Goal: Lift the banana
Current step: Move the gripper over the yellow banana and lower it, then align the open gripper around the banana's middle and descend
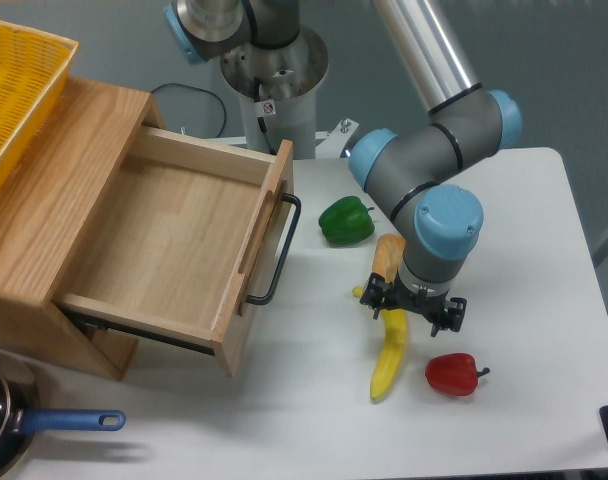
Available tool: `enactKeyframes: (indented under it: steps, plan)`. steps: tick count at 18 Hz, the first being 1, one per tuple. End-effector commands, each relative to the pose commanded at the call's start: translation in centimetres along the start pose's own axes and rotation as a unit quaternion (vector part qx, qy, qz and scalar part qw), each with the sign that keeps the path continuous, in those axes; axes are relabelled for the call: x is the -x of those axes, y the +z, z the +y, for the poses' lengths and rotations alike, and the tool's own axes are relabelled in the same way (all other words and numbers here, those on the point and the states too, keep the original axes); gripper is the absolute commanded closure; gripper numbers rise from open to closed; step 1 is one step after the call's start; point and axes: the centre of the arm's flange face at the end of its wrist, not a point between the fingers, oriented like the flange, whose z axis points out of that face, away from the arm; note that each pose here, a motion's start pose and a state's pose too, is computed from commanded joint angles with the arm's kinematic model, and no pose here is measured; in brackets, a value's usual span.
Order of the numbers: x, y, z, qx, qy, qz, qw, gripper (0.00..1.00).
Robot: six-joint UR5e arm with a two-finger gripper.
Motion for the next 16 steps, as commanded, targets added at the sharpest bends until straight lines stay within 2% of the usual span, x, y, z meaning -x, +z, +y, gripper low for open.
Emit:
enactKeyframes:
  steps: [3, 6, 16]
  plan:
    - [0.5, 0.6, -0.2, 0.013, 0.003, -0.018, 0.9997, 0.0]
    - [0.7, 0.8, -0.5, 0.012, 0.005, -0.021, 0.9997, 0.0]
    - [-0.6, 2.6, -1.5, 0.019, 0.014, -0.011, 0.9997, 0.0]
